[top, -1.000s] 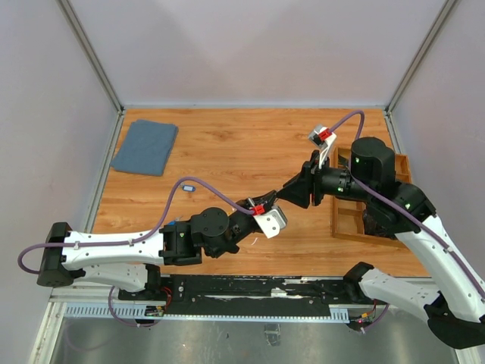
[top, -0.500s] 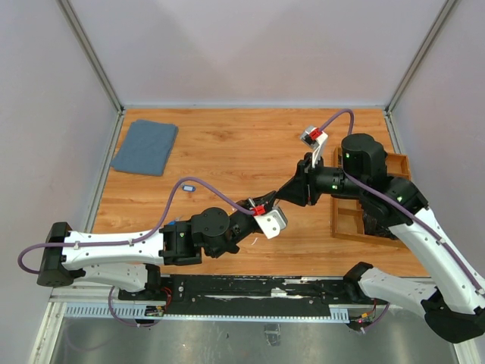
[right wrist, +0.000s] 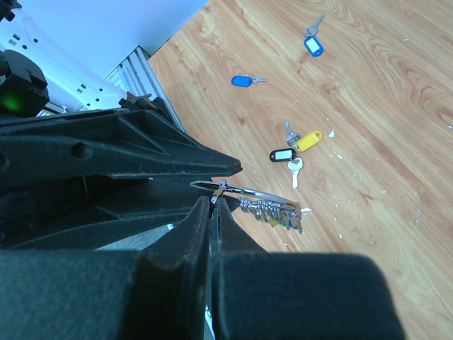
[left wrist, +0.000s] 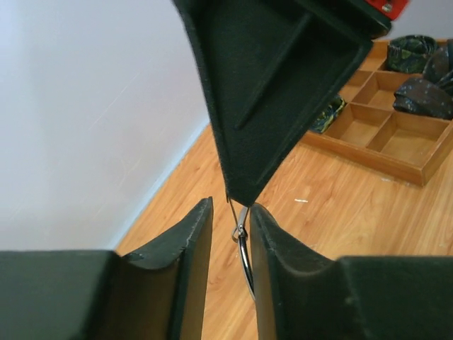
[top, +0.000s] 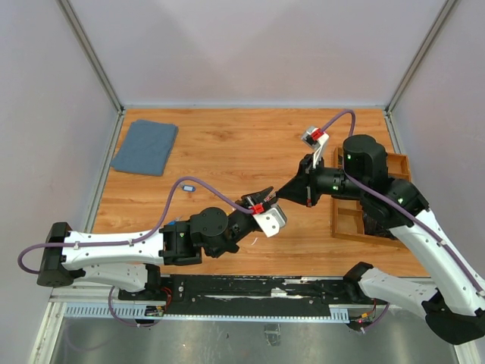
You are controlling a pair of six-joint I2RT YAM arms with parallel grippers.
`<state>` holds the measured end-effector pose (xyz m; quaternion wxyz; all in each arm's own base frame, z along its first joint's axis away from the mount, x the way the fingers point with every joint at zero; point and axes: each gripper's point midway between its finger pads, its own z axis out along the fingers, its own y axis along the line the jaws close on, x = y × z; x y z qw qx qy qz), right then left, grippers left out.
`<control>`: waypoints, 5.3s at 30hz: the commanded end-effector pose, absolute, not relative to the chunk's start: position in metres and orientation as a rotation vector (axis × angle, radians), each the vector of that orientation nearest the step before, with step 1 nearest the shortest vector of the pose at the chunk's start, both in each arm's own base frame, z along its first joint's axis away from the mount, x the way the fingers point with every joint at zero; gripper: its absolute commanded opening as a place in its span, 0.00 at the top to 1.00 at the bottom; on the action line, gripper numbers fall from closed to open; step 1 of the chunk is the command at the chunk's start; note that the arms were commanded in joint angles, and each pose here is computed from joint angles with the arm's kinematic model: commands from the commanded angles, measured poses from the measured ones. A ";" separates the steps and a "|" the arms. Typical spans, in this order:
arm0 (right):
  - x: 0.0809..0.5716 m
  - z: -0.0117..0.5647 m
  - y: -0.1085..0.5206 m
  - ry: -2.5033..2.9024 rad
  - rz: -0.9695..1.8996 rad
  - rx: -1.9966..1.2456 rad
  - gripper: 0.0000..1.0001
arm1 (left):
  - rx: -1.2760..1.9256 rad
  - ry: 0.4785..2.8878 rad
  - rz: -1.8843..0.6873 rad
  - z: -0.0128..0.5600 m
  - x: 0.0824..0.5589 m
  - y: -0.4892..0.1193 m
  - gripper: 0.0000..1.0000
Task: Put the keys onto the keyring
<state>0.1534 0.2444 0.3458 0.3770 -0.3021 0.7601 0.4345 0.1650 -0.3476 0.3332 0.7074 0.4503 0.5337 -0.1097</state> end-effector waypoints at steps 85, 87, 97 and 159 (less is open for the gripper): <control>0.149 0.376 0.240 1.778 1.168 -0.698 0.99 | 0.790 1.172 -0.426 0.361 0.160 -0.343 0.99; 0.149 0.376 0.238 1.780 1.146 -0.701 1.00 | 0.794 1.172 -0.420 0.361 0.161 -0.342 1.00; 0.150 0.377 0.235 1.779 1.127 -0.703 0.99 | 0.801 1.173 -0.395 0.360 0.163 -0.341 0.82; 0.202 0.172 0.237 2.381 0.764 -0.448 0.63 | 0.775 1.356 -0.074 0.339 0.211 -0.236 0.99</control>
